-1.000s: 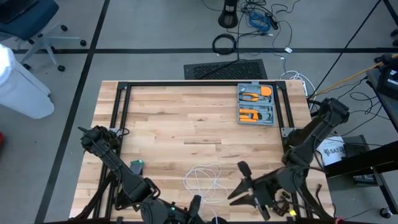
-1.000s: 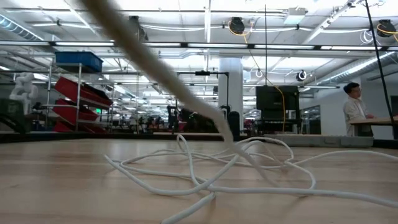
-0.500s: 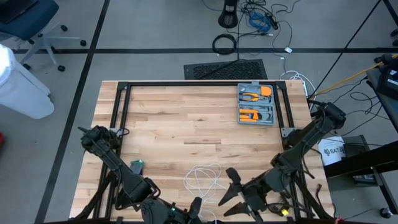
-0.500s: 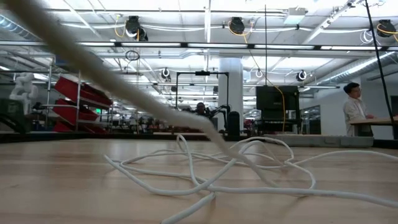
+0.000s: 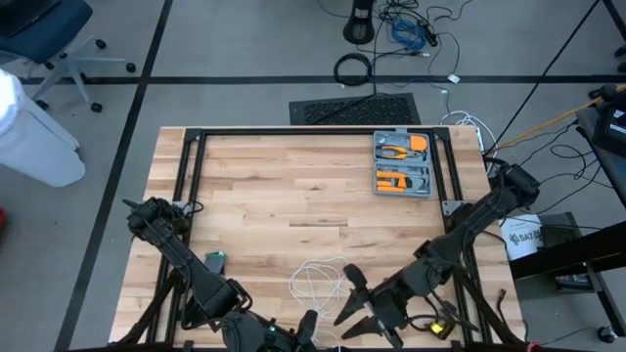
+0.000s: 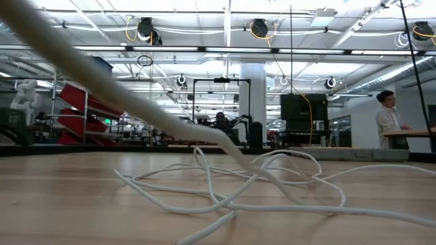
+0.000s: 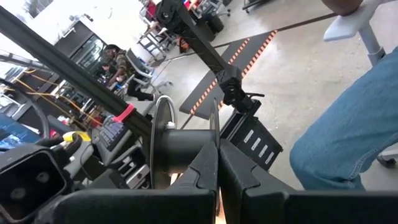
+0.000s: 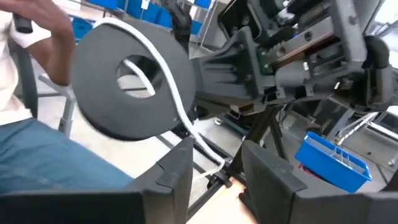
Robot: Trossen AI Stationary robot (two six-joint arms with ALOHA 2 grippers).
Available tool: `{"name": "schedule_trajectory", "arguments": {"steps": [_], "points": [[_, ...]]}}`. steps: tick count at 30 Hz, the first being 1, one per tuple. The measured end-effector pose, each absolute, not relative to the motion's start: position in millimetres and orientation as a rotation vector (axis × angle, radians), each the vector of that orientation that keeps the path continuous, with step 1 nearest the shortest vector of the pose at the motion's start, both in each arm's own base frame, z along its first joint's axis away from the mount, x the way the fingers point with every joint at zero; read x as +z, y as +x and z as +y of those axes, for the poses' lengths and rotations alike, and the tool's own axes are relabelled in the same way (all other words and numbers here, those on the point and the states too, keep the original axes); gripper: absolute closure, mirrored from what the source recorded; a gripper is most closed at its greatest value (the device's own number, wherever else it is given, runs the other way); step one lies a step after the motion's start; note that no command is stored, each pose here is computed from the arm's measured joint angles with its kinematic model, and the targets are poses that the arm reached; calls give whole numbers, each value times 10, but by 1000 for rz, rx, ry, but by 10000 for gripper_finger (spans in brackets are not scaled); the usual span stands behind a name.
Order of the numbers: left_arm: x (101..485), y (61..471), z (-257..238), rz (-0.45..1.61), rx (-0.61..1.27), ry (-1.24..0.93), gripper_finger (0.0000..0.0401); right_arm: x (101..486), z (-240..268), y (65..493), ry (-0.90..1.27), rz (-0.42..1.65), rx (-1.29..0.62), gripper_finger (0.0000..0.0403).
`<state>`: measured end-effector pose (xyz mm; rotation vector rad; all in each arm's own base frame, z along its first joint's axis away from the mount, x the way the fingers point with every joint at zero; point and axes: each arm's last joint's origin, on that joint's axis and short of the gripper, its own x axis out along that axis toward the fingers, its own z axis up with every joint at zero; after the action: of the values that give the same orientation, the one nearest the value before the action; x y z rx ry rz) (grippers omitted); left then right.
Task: Coil cords
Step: Coil the white wire onto the spool
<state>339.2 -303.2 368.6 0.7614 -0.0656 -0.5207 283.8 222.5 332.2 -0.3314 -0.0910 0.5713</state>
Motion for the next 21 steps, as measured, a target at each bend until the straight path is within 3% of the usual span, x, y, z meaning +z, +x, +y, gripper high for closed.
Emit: {"name": "schedule_trajectory", "arguments": {"steps": [8, 15, 21], "points": [[3687, 3404, -3024, -79, -563, 753, 400, 3322, 2227, 2857, -341, -115, 589, 318], [3686, 3395, -3037, -97, -618, 746, 400, 3323, 2180, 2893, -341, -113, 571, 396], [3679, 3384, -3050, -107, -666, 744, 400, 3322, 2137, 2923, -346, -101, 509, 401]]}}
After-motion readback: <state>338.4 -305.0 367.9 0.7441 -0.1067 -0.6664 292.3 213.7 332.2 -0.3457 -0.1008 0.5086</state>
